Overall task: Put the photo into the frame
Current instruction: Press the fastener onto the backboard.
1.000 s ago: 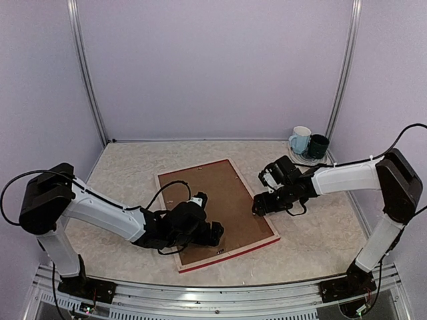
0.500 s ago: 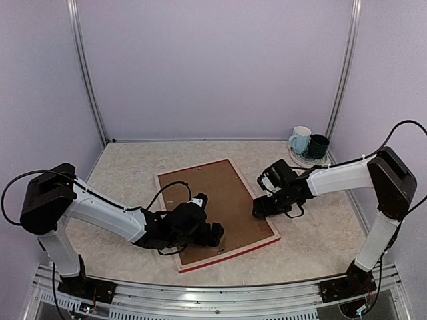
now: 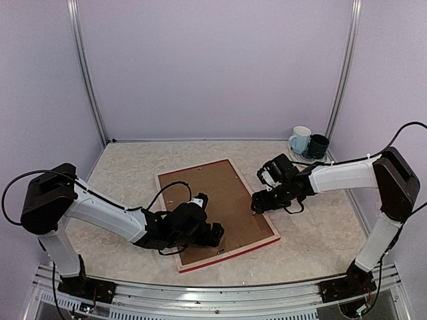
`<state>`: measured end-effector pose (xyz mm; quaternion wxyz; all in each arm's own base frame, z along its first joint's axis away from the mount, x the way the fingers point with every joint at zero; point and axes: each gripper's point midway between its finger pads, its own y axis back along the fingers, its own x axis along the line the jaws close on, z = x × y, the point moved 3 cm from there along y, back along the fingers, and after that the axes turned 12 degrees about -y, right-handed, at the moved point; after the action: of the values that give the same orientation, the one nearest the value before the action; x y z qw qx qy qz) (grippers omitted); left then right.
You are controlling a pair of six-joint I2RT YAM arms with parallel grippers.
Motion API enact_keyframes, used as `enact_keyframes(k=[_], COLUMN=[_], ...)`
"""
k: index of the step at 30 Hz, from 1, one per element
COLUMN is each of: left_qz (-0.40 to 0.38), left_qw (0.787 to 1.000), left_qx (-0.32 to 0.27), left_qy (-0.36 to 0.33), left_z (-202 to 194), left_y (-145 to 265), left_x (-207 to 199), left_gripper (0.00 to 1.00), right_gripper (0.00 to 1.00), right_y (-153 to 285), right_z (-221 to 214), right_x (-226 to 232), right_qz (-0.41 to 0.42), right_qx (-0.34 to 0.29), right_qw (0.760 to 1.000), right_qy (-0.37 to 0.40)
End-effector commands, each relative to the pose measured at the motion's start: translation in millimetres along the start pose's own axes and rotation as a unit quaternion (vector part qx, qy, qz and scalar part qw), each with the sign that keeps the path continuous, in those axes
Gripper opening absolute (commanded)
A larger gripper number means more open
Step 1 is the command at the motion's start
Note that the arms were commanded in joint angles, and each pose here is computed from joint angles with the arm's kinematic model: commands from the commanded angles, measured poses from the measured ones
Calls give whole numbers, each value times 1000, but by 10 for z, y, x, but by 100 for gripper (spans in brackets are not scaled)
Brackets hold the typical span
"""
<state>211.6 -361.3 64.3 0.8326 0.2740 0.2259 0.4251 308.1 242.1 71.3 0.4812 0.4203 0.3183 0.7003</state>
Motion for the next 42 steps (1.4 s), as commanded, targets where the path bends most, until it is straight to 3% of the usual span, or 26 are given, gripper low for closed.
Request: enact_keyframes(k=[1, 13, 27, 42], left_qz=[-10, -10, -9, 0], left_qw=[1000, 1000, 1000, 1000], left_qx=[5, 7, 8, 7], left_qy=[-3, 1, -1, 0], left_z=[-32, -79, -92, -113], left_y=[-55, -40, -47, -10], left_x=[-64, -39, -34, 23], left_gripper=[98, 98, 98, 99], right_gripper=[82, 78, 64, 46], right_y=[-26, -197, -277, -237], right_z=[75, -69, -361, -404], right_x=[-2, -139, -319, -401], right_qz=[-22, -53, -79, -74], right_qx=[-9, 15, 62, 51], right_qw=[1000, 998, 995, 996], right_qy=[4, 5, 21, 14])
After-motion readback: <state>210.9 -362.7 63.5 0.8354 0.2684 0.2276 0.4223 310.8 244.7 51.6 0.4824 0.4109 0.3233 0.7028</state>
